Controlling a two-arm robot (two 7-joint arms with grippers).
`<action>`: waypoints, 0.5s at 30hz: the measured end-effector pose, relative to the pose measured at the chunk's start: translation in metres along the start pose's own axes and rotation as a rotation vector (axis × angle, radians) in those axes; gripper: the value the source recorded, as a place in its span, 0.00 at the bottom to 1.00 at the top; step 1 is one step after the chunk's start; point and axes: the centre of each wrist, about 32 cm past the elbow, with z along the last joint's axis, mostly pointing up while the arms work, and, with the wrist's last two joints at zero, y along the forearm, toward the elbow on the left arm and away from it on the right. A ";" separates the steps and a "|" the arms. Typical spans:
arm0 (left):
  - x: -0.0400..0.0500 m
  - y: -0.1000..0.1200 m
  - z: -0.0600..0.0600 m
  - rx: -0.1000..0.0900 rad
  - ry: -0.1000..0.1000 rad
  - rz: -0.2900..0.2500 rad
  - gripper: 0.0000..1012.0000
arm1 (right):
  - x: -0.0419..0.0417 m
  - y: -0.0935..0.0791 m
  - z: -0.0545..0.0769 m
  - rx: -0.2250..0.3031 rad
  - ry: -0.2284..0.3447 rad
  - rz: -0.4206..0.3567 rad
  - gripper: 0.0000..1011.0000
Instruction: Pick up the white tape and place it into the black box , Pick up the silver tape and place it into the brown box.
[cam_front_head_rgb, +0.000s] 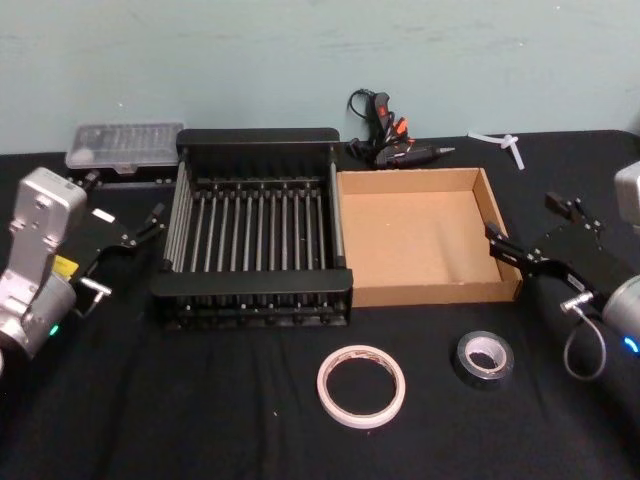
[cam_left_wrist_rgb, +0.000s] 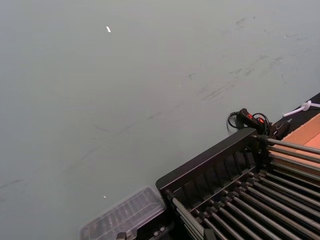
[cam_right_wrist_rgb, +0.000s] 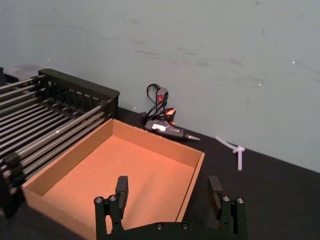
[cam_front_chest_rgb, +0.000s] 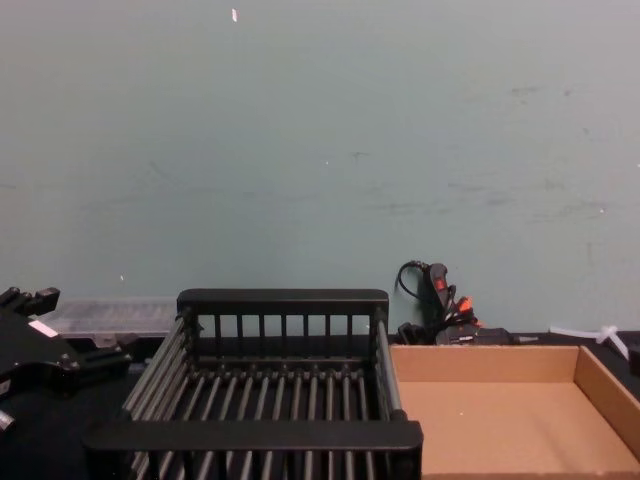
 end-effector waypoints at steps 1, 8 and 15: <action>0.0000 0.000 0.000 0.000 0.000 0.000 0.99 | -0.0004 -0.002 0.000 -0.004 0.002 0.002 0.99; 0.0000 0.000 0.000 0.000 0.000 0.000 0.99 | -0.0067 -0.021 0.004 -0.037 0.025 0.033 0.99; 0.0000 0.000 0.000 0.000 0.000 0.000 0.99 | -0.0128 -0.038 -0.001 -0.088 0.053 0.060 0.99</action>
